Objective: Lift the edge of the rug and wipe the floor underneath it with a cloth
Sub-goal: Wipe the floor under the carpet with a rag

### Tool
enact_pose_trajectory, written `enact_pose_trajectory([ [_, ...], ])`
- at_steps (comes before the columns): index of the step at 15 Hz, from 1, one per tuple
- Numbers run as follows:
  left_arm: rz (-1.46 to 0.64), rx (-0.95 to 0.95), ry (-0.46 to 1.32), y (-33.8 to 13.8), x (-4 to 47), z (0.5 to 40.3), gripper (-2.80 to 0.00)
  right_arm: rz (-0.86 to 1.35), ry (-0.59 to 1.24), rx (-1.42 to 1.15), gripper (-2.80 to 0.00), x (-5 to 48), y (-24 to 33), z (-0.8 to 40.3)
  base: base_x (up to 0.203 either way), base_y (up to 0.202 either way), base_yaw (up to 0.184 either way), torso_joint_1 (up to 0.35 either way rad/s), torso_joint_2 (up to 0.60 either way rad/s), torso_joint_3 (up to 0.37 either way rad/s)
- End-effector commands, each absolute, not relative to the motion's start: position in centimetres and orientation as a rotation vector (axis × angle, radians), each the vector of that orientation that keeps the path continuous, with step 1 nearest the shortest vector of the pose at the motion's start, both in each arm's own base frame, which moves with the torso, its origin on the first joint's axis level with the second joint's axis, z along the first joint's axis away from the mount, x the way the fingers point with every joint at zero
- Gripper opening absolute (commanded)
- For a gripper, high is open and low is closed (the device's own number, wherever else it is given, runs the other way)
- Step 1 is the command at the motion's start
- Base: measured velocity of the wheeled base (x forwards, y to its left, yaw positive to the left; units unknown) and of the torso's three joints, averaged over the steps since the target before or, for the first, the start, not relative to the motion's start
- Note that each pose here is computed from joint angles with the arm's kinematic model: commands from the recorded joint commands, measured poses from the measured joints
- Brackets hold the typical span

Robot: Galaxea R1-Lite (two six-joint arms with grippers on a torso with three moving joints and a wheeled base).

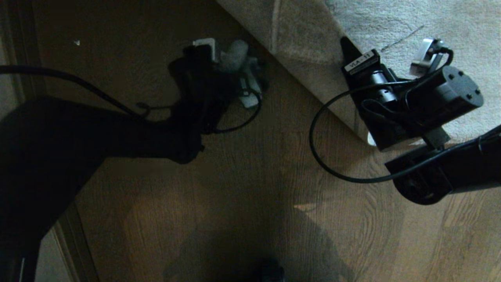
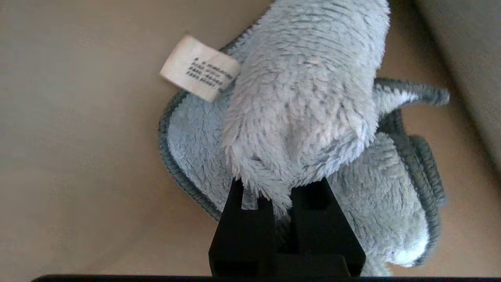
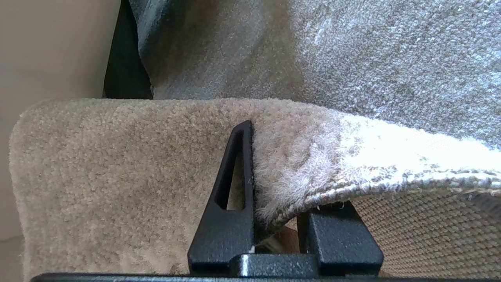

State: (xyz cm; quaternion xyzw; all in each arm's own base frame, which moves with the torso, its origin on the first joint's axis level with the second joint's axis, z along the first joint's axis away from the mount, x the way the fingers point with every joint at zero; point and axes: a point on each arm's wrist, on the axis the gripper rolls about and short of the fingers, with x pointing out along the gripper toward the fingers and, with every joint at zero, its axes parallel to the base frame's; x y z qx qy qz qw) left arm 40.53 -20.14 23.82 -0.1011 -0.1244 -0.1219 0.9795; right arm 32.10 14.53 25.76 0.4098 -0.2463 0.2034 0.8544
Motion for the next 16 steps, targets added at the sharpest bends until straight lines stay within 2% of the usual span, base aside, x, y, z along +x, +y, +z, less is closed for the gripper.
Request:
enact_pose_trajectory([
  [1, -0.170, -0.204, -0.279, -17.0, 41.2, 24.9, -2.80, 0.446, -0.564, 0.878, -2.80, 31.8, 14.5, 26.2, 0.000, 0.000, 0.000, 0.000, 0.00, 0.000],
  [5, -0.075, -0.197, -0.314, -12.4, 41.1, 26.7, -2.80, 0.445, -0.563, 0.876, -2.80, 31.8, 14.4, 26.2, 0.000, 0.000, 0.000, 0.000, 0.00, 0.000],
  [9, -0.032, -0.182, -0.282, -9.8, 38.4, 27.0, -2.80, 0.447, -0.566, 0.879, -2.80, 31.6, 14.4, 26.3, 0.000, 0.000, 0.000, 0.000, 0.00, 0.000],
  [12, -0.023, -0.163, -0.210, -8.6, 34.4, 26.0, -2.80, 0.449, -0.567, 0.880, -2.80, 31.5, 14.4, 26.4, 0.000, 0.000, 0.000, 0.000, 0.00, 0.000],
  [16, -0.040, -0.131, -0.085, -6.8, 25.7, 23.3, -2.80, 0.447, -0.552, 0.878, -2.80, 31.1, 14.2, 26.2, 0.000, 0.000, 0.000, 0.000, 0.00, 0.000],
])
